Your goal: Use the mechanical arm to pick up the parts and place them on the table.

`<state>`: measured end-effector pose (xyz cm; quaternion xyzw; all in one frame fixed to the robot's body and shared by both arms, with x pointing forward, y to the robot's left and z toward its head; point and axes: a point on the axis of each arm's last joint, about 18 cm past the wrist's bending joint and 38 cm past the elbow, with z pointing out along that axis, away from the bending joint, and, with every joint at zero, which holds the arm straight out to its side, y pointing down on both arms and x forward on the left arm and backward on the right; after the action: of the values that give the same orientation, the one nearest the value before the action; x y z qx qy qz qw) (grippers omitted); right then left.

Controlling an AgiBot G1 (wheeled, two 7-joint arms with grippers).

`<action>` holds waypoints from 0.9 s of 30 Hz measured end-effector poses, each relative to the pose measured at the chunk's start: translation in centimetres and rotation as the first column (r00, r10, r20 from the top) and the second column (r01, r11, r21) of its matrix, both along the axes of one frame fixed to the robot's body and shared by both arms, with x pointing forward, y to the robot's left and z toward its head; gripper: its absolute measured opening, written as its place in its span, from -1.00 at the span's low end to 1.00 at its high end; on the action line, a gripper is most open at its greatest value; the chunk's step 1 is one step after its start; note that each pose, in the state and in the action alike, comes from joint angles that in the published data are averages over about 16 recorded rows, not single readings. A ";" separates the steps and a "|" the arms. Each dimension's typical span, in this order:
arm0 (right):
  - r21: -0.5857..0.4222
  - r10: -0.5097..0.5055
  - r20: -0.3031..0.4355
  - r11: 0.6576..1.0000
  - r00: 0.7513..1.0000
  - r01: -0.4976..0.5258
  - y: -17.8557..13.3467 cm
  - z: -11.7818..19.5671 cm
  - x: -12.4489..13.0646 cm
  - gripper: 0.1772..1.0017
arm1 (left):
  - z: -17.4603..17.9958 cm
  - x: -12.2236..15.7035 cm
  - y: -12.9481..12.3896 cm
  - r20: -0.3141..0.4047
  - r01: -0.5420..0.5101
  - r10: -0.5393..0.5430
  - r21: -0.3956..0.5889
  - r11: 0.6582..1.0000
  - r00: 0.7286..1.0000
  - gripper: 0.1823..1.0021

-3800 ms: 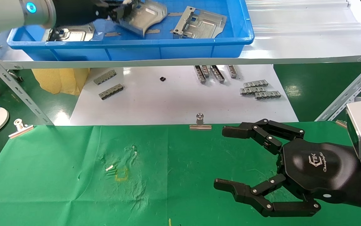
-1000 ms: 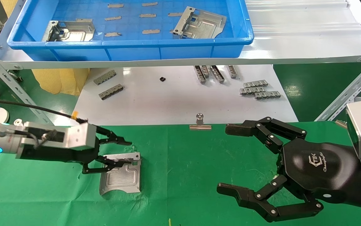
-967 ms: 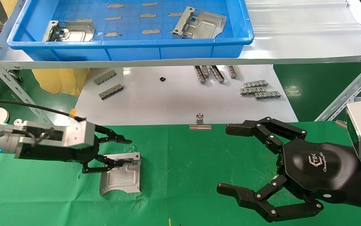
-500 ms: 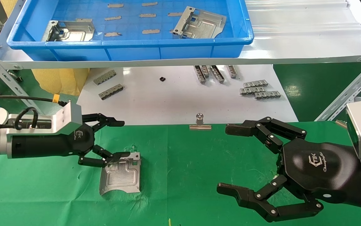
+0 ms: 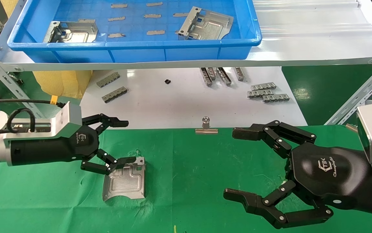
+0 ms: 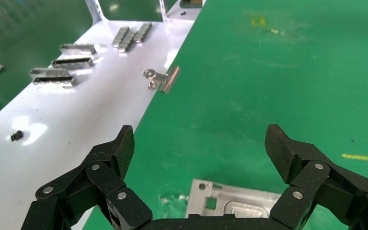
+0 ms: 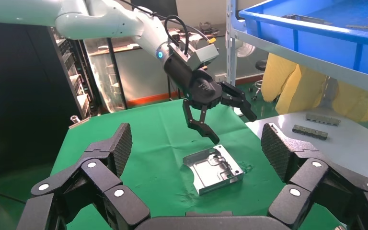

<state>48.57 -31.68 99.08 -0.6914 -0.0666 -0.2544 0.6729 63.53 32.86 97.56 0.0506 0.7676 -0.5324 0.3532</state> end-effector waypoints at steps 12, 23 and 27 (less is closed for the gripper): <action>0.000 0.000 0.000 1.000 1.000 0.000 0.0 0.0 0.0 1.00 | 0.3 -2.2 -0.5 0.000 0.058 -0.058 -0.097 0.994 0.998 1.00; 0.000 0.000 0.000 1.000 1.000 0.000 0.0 0.0 0.0 1.00 | 0.7 -5.2 -0.8 -0.001 0.115 -0.117 -0.165 0.980 0.993 1.00; 0.000 0.000 0.000 1.000 1.000 0.000 0.0 0.0 0.0 1.00 | 0.9 -6.5 -1.0 -0.003 0.137 -0.140 -0.183 0.973 0.990 1.00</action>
<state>48.57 -31.68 99.08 -0.6914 -0.0666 -0.2544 0.6729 57.08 31.88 98.50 0.0670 0.7129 -0.6243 0.3123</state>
